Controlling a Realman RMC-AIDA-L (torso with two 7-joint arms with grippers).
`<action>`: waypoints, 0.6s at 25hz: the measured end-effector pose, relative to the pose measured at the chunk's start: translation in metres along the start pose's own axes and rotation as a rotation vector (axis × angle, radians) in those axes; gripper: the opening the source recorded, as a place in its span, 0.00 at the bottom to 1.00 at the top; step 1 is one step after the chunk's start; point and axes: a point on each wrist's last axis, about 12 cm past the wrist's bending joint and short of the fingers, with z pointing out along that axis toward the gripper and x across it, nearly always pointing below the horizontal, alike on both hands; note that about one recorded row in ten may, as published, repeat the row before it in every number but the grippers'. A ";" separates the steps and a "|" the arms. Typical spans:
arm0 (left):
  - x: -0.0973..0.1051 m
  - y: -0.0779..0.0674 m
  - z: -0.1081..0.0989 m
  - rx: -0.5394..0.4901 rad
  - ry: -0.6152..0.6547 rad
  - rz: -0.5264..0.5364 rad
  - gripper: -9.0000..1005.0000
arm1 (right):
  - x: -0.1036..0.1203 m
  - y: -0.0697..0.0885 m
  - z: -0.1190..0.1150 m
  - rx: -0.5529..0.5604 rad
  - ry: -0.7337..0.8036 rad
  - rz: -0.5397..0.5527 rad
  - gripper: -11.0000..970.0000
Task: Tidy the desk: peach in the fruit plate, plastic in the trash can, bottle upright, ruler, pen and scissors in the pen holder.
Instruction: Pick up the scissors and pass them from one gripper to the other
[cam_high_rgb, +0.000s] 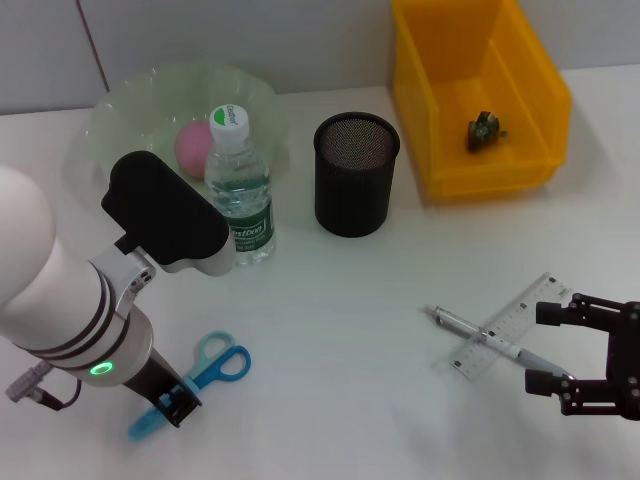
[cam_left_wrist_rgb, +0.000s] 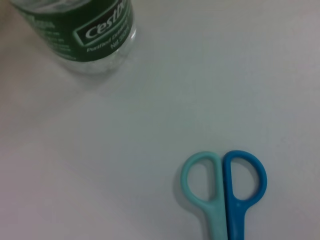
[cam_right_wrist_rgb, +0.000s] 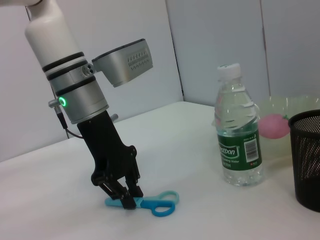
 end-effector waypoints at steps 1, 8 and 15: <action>0.000 0.000 0.000 -0.001 -0.001 0.003 0.22 | 0.000 0.000 0.000 0.000 0.000 0.000 0.88; -0.002 0.000 -0.004 -0.004 -0.015 0.009 0.22 | 0.000 0.000 -0.001 0.003 -0.003 0.000 0.88; -0.004 -0.003 -0.012 -0.002 -0.059 0.012 0.22 | -0.002 -0.002 -0.005 0.075 -0.068 0.011 0.88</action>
